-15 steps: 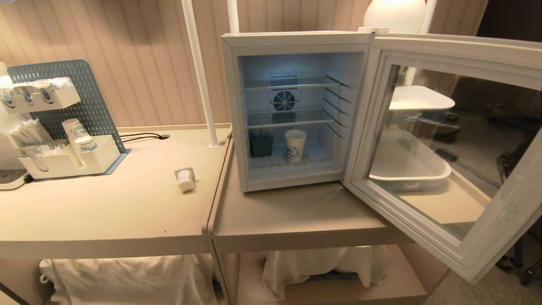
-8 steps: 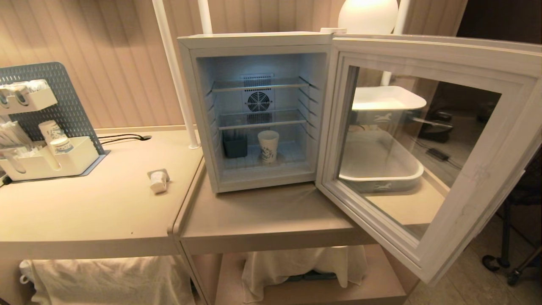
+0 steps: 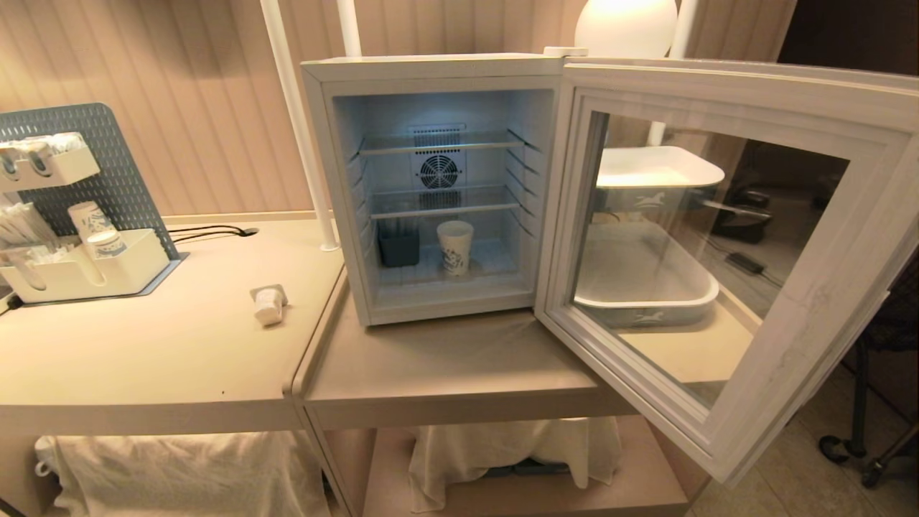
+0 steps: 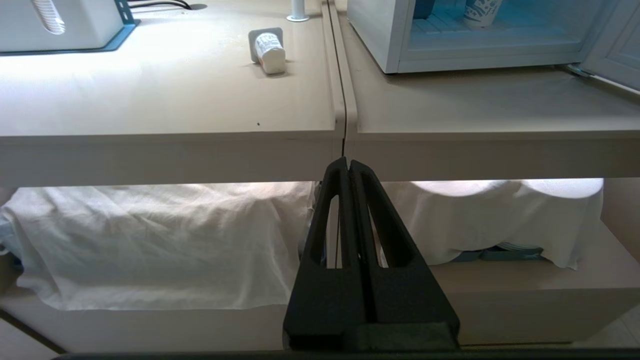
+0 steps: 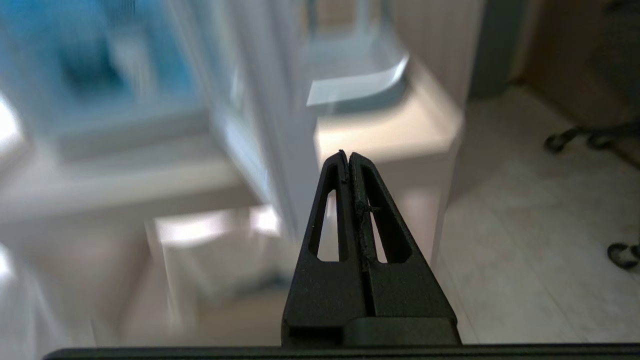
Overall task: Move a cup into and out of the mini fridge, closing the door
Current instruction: Close the freezer door
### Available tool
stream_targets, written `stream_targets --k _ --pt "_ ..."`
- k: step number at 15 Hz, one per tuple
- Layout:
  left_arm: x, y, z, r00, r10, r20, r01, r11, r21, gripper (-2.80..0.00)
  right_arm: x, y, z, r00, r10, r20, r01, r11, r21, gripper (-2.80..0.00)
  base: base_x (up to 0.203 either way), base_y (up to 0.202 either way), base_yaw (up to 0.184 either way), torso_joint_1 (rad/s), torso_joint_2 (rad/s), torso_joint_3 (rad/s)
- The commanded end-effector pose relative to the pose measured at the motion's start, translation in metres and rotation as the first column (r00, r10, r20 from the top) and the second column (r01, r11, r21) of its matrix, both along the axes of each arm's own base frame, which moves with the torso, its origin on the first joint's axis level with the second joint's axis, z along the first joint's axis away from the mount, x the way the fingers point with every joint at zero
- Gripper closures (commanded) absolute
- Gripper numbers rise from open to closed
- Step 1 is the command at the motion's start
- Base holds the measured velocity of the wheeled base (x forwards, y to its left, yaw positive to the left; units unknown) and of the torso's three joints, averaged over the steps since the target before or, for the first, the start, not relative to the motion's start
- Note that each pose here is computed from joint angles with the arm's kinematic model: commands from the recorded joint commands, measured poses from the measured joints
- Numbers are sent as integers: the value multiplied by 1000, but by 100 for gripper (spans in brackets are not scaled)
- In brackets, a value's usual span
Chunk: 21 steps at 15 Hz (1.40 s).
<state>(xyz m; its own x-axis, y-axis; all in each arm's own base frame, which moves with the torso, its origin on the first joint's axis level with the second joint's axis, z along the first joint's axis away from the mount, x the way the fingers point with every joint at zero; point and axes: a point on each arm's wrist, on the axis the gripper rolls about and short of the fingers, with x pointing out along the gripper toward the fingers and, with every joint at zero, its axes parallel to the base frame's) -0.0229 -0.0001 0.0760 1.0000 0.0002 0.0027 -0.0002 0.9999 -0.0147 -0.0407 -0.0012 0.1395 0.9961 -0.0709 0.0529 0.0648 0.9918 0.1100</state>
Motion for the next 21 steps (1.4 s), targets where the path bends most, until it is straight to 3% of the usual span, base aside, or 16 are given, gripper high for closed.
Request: stream_targets --k 1,3,4,6,7,8,9,10,11,12,14,15,17,18,21 --pt "0 0 0 1000 1 1 -1 1000 -2 0 18 -1 58 997 -64 -43 67 995 73 0 0 0 0 0 0 0" --pt "0 0 0 1000 1 2 -1 1000 -2 0 82 -6 101 965 -173 -195 201 971 131 0 0 0 0 0 0 0" --pt "0 0 0 1000 1 0 -1 1000 -2 0 129 -14 114 934 -225 -278 273 951 147 0 0 0 0 0 0 0" --pt "0 0 0 1000 1 2 -1 1000 -2 0 218 -44 119 868 -305 -391 397 900 181 0 0 0 0 0 0 0" --pt "0 0 0 1000 1 2 -1 1000 -2 0 255 -66 116 868 -286 -406 400 887 230 0 0 0 0 0 0 0" --pt "0 0 0 1000 1 2 -1 1000 -3 0 276 -85 112 890 -217 -400 348 891 292 0 0 0 0 0 0 0" --pt "0 0 0 1000 1 2 -1 1000 -4 0 293 -103 106 925 -54 -377 208 900 383 0 0 0 0 0 0 0" --pt "0 0 0 1000 1 2 -1 1000 -4 0 300 -119 107 935 177 -307 -10 879 477 0 0 0 0 0 0 0" --pt "0 0 0 1000 1 2 -1 1000 -4 0 299 -130 112 902 369 -225 -207 825 526 0 0 0 0 0 0 0" --pt "0 0 0 1000 1 1 -1 1000 -4 0 297 -138 114 832 532 -157 -373 746 552 0 0 0 0 0 0 0" --pt "0 0 0 1000 1 2 -1 1000 -4 0 292 -149 113 681 730 -68 -574 588 569 0 0 0 0 0 0 0" --pt "0 0 0 1000 1 2 -1 1000 -4 0 290 -146 110 640 766 -53 -605 546 579 0 0 0 0 0 0 0" --pt "0 0 0 1000 1 2 -1 1000 -4 0 289 -124 101 592 804 -57 -620 499 605 0 0 0 0 0 0 0" --pt "0 0 0 1000 1 0 -1 1000 -4 0 288 -115 97 579 813 -63 -620 489 614 0 0 0 0 0 0 0" --pt "0 0 0 1000 1 2 -1 1000 -4 0 288 -83 89 570 815 -102 -602 498 624 0 0 0 0 0 0 0"
